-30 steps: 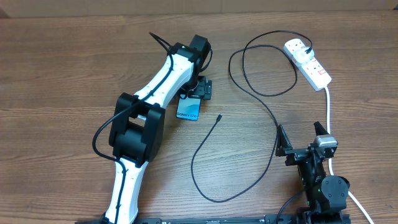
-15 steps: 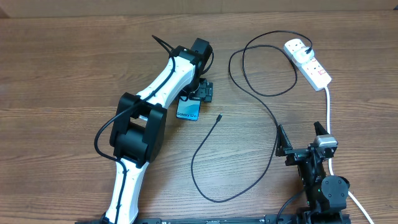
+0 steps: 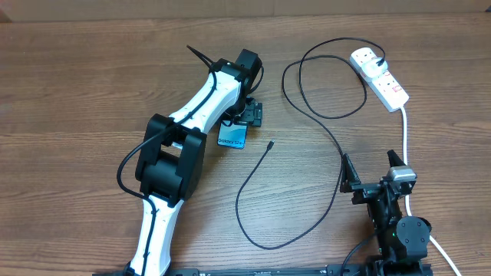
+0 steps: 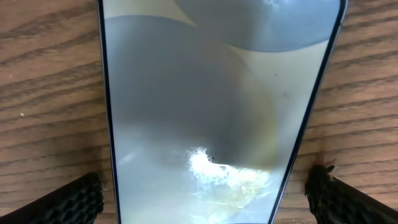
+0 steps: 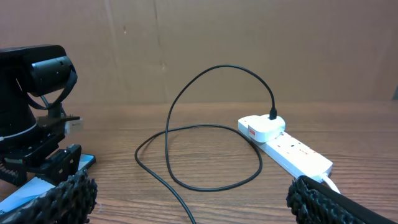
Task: Plug charger to phone and switch on socket
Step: 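Close the left gripper on the phone's long edges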
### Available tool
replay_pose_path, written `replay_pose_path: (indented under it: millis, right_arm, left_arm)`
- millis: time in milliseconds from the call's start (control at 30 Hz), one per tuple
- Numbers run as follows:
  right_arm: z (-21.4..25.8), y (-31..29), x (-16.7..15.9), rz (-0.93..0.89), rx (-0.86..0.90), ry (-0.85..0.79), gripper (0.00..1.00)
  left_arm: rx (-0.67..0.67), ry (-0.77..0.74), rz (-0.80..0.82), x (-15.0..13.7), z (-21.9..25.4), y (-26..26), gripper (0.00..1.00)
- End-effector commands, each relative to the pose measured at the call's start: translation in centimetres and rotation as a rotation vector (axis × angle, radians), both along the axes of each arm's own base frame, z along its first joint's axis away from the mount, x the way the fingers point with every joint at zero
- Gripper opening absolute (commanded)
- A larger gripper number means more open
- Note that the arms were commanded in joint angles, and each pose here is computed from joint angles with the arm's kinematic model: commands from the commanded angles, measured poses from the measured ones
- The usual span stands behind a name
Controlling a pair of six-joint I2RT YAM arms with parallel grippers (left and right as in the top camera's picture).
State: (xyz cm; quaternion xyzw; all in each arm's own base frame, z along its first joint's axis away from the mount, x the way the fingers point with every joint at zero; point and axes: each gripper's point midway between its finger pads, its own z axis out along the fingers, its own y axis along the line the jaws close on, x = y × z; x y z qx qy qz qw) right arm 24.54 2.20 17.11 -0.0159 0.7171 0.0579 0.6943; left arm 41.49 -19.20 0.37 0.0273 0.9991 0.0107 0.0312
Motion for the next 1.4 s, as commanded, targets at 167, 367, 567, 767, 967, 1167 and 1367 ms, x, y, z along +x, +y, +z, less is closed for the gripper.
replay_pose_path:
  millis: [167, 367, 567, 767, 967, 1167, 1367]
  right_arm:
    - [-0.2, -0.3, 0.0, -0.016, 0.003, -0.004, 1.0]
    - [-0.2, -0.3, 0.0, -0.015, 0.003, -0.004, 1.0]
    - [-0.1, -0.3, 0.0, -0.016, 0.003, -0.004, 1.0]
    - [-0.1, -0.3, 0.0, -0.016, 0.003, -0.004, 1.0]
    - [-0.2, -0.3, 0.0, -0.016, 0.003, -0.004, 1.0]
    - [-0.2, -0.3, 0.0, -0.015, 0.003, -0.004, 1.0]
    - [-0.2, -0.3, 0.0, -0.016, 0.003, -0.004, 1.0]
  left_arm:
    - [0.01, 0.054, 0.034, -1.1, -1.9, 1.0, 1.0]
    - [0.005, 0.058, 0.027, -1.0, -1.9, 1.3, 0.98]
    - [0.006, 0.058, 0.026, -1.0, -1.9, 1.3, 0.96]
    - [0.009, 0.066, 0.027, -1.1, -2.2, 1.4, 0.97]
    - [0.034, 0.116, 0.011, -2.0, -3.6, 1.8, 0.96]
    - [0.053, 0.152, 0.009, -2.6, -4.6, 2.2, 0.86]
    - [0.051, 0.15, -0.003, -2.5, -4.6, 2.3, 0.84]
